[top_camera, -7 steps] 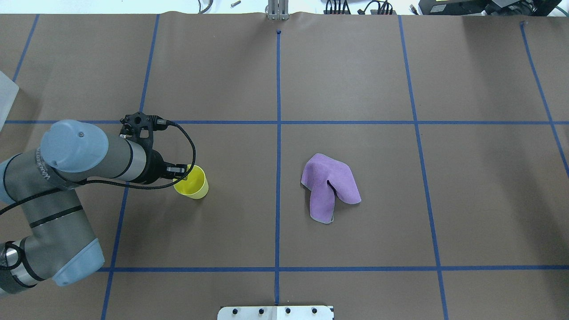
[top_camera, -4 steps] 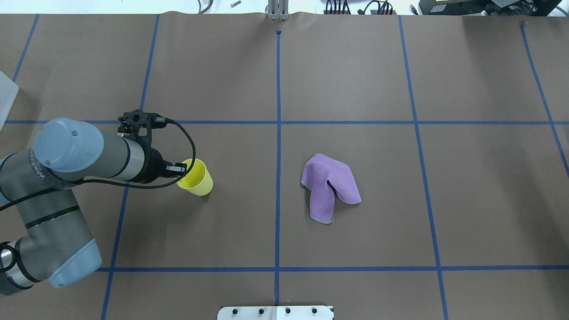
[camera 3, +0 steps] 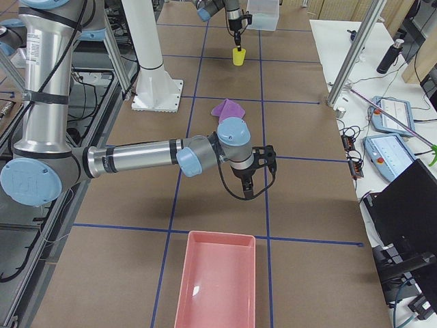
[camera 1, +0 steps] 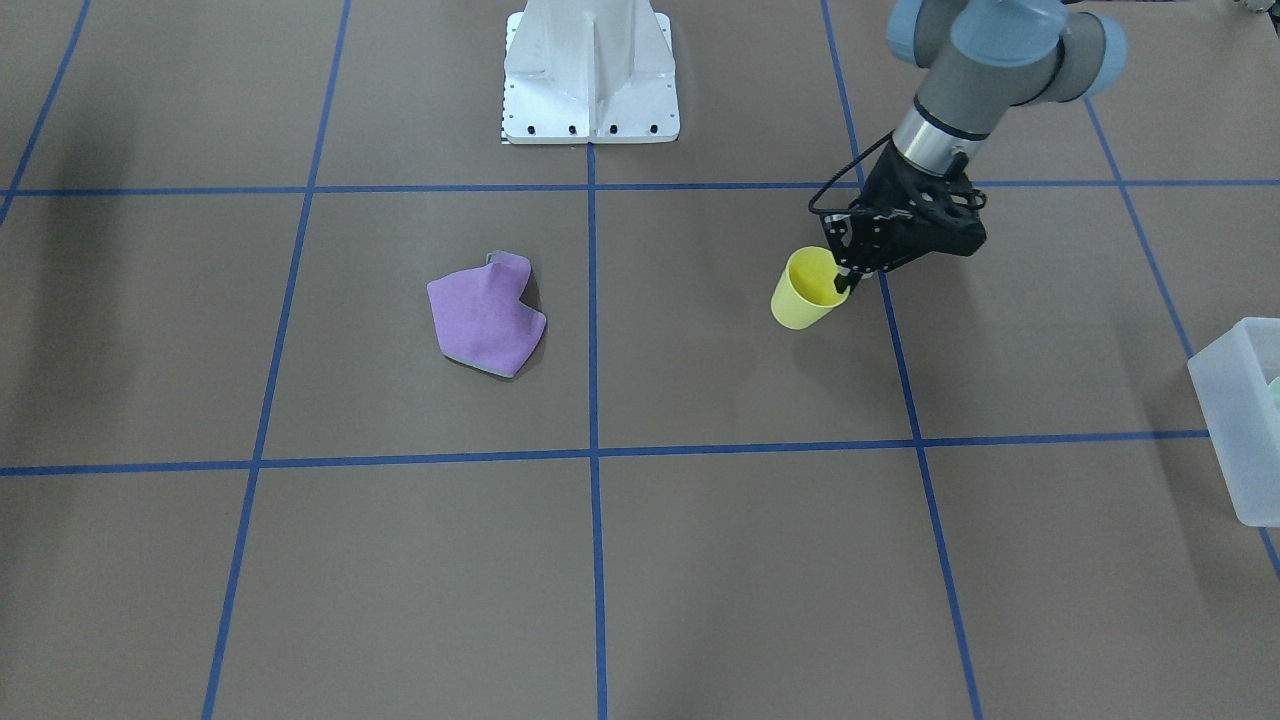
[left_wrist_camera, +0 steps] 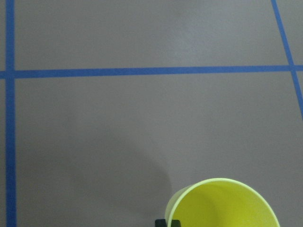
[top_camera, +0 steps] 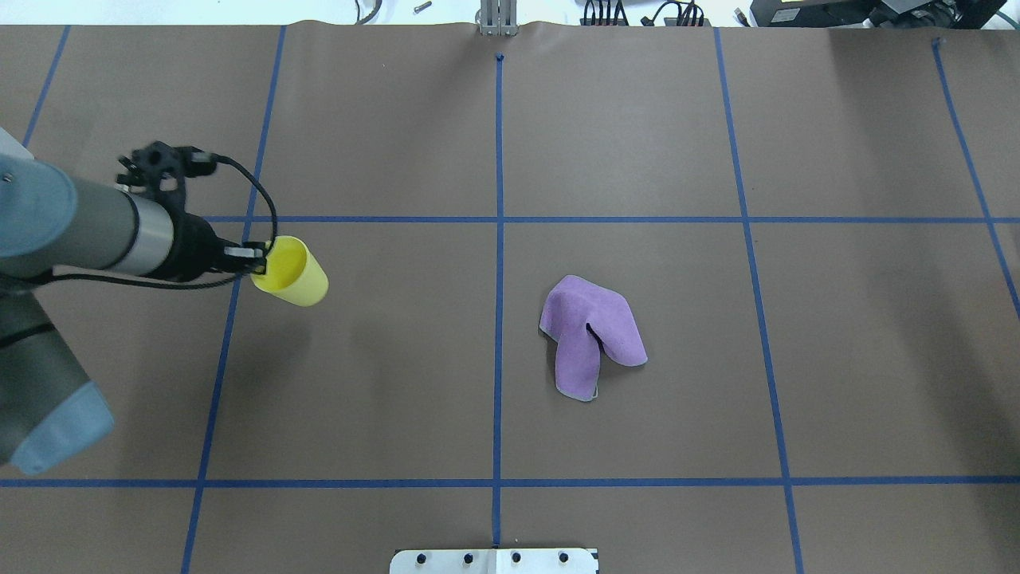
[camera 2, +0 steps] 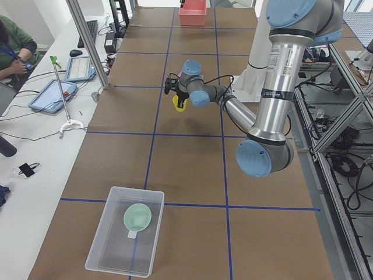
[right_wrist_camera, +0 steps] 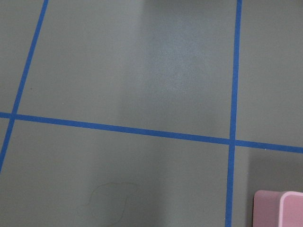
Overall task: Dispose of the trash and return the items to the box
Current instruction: 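Carry the yellow cup with the left gripper into the bowl in the bin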
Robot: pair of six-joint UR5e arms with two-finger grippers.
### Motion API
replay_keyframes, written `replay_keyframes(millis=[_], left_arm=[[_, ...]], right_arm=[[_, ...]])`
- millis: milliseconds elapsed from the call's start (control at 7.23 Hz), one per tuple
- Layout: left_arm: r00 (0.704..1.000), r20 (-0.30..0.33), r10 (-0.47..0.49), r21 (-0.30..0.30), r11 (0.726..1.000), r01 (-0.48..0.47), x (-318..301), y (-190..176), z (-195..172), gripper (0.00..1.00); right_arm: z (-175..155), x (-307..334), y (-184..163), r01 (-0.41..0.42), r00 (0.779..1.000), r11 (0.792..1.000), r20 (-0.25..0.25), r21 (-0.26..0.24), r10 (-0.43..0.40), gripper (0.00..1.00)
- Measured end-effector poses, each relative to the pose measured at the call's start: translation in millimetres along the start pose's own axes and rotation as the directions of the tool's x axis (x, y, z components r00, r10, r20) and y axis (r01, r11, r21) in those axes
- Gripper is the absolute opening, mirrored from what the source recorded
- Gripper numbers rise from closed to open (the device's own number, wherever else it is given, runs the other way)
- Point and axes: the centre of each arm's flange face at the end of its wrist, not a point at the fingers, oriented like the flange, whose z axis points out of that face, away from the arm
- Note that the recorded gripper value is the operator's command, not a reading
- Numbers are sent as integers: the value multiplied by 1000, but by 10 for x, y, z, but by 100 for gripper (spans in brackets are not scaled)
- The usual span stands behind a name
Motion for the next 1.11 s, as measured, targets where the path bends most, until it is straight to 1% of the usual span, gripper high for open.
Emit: replay_keyframes(millis=[138, 277, 415, 553, 691, 830, 968, 1106], left_arm=[[999, 33, -11, 20, 1000, 10, -463, -283, -189, 0], [997, 79, 4, 40, 999, -8, -1031, -565, -386, 0], [992, 125, 21, 51, 998, -28, -1662, -844, -582, 0], [985, 166, 40, 47, 998, -49, -2359, -1097, -762, 0], [977, 201, 74, 35, 996, -83, -3113, -1352, -949, 0], [969, 220, 111, 17, 993, -117, -3785, -1596, -1116, 0], [963, 230, 143, -9, 989, -145, -4360, -1792, -1217, 0], [959, 236, 159, -34, 987, -155, -4750, -1876, -1235, 0]], right_arm=[[5, -1, 3, 0, 1000, 1000, 1, -1, 0, 100], [11, -1, 7, 0, 1000, 1000, 1, -3, 0, 100], [16, -3, 8, 0, 1000, 1000, 0, -4, 0, 100], [23, -9, 10, 1, 1000, 1000, 1, -5, -1, 100], [30, -18, 10, 2, 1000, 1000, 1, -7, -2, 100], [32, -22, 8, 4, 1000, 1000, 2, -7, -4, 100], [34, -23, 9, 4, 1000, 1000, 2, -7, -4, 100], [34, -24, 9, 5, 1000, 1000, 2, -7, -5, 100]])
